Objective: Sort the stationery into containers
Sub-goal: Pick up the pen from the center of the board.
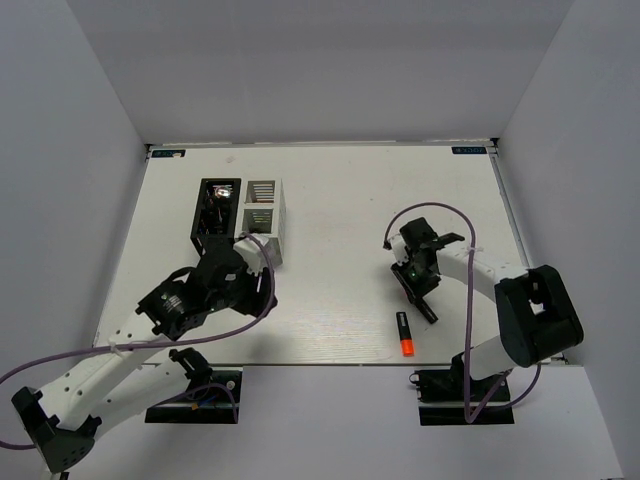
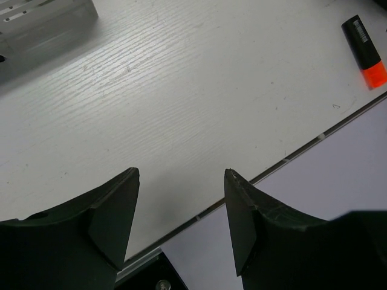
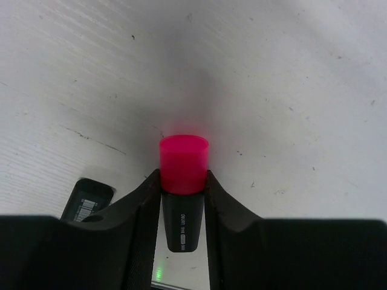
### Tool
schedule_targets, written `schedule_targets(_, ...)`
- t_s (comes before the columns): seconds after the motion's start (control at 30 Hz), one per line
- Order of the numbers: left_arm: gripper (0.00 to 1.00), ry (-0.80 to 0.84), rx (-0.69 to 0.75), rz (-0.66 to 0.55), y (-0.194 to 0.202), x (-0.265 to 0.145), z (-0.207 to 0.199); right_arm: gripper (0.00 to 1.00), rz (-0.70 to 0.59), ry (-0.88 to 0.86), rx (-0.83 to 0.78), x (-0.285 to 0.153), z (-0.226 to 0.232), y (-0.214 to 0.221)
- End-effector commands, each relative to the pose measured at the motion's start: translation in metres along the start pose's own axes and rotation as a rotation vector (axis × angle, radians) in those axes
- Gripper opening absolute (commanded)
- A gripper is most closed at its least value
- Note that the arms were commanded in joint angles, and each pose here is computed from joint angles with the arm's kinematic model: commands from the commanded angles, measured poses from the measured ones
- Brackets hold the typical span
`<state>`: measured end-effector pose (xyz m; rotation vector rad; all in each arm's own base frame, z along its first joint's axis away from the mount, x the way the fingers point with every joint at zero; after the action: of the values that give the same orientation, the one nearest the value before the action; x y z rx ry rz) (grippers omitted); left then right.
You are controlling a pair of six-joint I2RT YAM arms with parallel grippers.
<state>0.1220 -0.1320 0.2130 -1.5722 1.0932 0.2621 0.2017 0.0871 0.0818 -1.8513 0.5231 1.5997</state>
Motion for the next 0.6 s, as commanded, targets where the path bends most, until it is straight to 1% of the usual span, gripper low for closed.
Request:
schedule_targets(0.0,0.69,-0.030,-0.012,-0.030,0.001,-0.005,0.005,0.11,-0.012,-0.105,0.010,-0.001,0.007,-0.001)
schedule_targets(0.07,0.65,-0.081,-0.018,-0.080,-0.002,-0.009,0.012,0.00,-0.108,-0.161,-0.034,-0.012,0.010,-0.016)
schedule_targets(0.1,0.63,-0.114,-0.022,-0.108,-0.005,-0.010,0.015,0.00,-0.139,-0.178,-0.060,-0.015,0.011,-0.022)
schedule_targets(0.13,0.60,-0.169,-0.035,-0.143,-0.008,-0.011,0.021,0.00,-0.205,-0.220,-0.098,-0.026,0.011,-0.038)
schedule_targets(0.17,0.54,-0.191,-0.053,-0.168,-0.010,-0.012,0.023,0.00,-0.269,-0.232,-0.124,-0.041,0.007,-0.059)
schedule_targets(0.2,0.53,-0.233,-0.059,-0.199,-0.013,-0.014,0.027,0.00,-0.260,-0.283,-0.155,-0.041,0.009,-0.067)
schedule_targets(0.23,0.52,-0.271,-0.070,-0.226,-0.016,-0.016,0.031,0.00,-0.349,-0.339,-0.182,-0.061,0.010,-0.093)
schedule_targets(0.27,0.50,-0.308,-0.078,-0.240,-0.017,-0.017,0.035,0.00,-0.411,-0.337,-0.210,-0.082,0.005,-0.117)
schedule_targets(0.3,0.50,-0.324,-0.105,-0.254,-0.017,-0.018,0.036,0.00,-0.381,-0.408,-0.211,-0.074,0.008,-0.127)
schedule_targets(0.33,0.50,-0.341,-0.111,-0.268,-0.017,-0.019,0.039,0.00,-0.461,-0.415,-0.253,-0.095,0.009,-0.153)
schedule_targets(0.37,0.50,-0.356,-0.116,-0.274,-0.016,-0.019,0.041,0.00,-0.505,-0.412,-0.276,-0.114,0.006,-0.172)
schedule_targets(0.4,0.50,-0.354,-0.129,-0.287,-0.016,-0.019,0.041,0.00,-0.478,-0.458,-0.280,-0.099,0.007,-0.186)
schedule_targets(0.43,0.50,-0.355,-0.134,-0.289,-0.015,-0.018,0.041,0.00,-0.599,-0.434,-0.350,-0.133,0.008,-0.219)
schedule_targets(0.47,0.50,-0.361,-0.137,-0.296,-0.016,-0.020,0.042,0.00,-0.599,-0.460,-0.359,-0.128,0.010,-0.230)
schedule_targets(0.5,0.50,-0.366,-0.139,-0.286,-0.014,-0.018,0.042,0.00,-0.625,-0.456,-0.386,-0.131,0.011,-0.241)
schedule_targets(0.53,0.50,-0.368,-0.145,-0.292,-0.017,-0.021,0.042,0.00,-0.708,-0.461,-0.452,-0.149,0.019,-0.263)
schedule_targets(0.57,0.50,-0.378,-0.145,-0.283,-0.017,-0.020,0.042,0.00,-0.753,-0.451,-0.478,-0.145,0.019,-0.279)
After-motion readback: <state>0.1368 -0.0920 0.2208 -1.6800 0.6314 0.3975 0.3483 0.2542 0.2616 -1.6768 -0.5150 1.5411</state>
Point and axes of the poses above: each gripper's point midway between its finger pads, its own x axis out along the fingers, its own z axis along the line the jaws close on, y = z × x, the point moved 7 cm from there along -x, back along the fingers, and after that the axes turned 10 degrees about -x, right-handed, at the moved point
